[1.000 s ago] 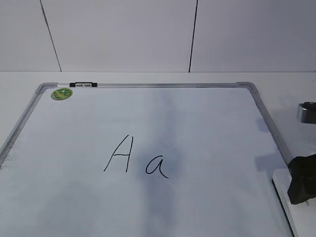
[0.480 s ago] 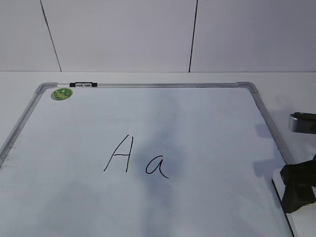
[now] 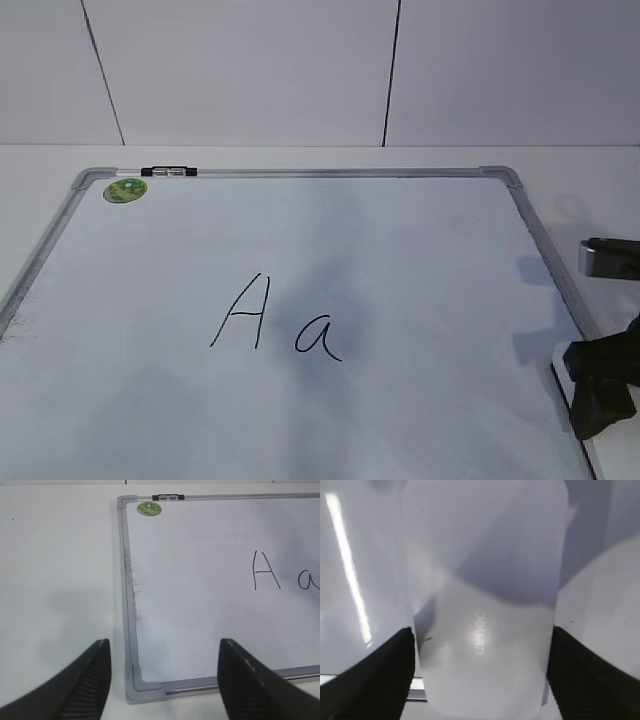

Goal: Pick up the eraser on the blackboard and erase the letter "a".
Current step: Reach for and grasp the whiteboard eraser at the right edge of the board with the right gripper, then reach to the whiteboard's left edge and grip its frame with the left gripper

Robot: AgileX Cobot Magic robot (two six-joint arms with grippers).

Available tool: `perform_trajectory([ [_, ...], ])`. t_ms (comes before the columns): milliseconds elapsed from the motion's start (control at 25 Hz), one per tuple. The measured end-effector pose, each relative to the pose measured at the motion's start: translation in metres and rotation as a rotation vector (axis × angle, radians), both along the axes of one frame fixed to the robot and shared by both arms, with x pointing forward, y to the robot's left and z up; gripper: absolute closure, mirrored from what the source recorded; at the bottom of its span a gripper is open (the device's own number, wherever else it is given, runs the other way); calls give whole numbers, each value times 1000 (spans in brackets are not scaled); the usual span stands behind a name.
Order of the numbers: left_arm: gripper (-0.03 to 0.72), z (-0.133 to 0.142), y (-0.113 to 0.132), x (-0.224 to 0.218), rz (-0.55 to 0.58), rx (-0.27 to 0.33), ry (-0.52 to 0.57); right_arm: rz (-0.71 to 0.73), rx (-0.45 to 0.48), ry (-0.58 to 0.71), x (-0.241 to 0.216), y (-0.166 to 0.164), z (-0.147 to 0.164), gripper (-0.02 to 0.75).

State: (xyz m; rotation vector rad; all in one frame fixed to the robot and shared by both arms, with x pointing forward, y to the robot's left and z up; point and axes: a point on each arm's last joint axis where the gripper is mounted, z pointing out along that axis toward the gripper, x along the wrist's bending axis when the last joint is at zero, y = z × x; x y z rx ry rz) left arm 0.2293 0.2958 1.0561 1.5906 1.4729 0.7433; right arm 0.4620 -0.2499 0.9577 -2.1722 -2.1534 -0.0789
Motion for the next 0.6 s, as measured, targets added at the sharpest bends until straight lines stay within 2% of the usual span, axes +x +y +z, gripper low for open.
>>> perform_trajectory([
  [600, 188, 0, 0, 0, 0, 0, 0, 0, -1, 4, 0, 0, -1, 128],
])
